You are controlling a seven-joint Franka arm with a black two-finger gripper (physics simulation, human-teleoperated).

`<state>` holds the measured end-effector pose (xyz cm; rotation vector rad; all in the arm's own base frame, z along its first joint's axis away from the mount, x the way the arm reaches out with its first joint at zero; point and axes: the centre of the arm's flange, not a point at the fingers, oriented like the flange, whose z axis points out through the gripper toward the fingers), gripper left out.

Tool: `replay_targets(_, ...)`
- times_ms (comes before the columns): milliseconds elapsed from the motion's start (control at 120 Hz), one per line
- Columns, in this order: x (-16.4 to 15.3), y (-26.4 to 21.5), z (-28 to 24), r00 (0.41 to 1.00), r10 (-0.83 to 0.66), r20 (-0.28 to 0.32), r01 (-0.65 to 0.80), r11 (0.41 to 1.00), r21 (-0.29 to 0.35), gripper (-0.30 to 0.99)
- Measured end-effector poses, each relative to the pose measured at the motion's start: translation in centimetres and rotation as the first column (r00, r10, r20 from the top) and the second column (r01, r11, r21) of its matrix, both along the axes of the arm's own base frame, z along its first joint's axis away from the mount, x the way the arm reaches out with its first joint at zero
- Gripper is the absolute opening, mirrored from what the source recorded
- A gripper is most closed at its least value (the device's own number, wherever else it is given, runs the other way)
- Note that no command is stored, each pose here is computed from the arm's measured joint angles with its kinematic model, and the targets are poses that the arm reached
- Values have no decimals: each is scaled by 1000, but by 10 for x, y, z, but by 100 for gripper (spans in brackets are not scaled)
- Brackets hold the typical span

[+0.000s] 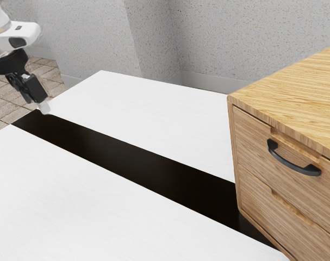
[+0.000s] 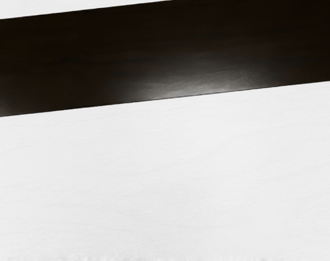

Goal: Pull the drawer handle with one arm to open the drawer

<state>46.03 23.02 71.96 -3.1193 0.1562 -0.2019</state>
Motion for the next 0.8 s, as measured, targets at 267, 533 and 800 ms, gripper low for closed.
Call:
replay_targets(267,-16,-110,144,958,-207,197,164,963,214,67)
replay_targets(533,0,-110,118,975,-203,88,178,956,232,67)
replay_targets(800,-120,-170,20,902,-419,107,410,907,95,67)
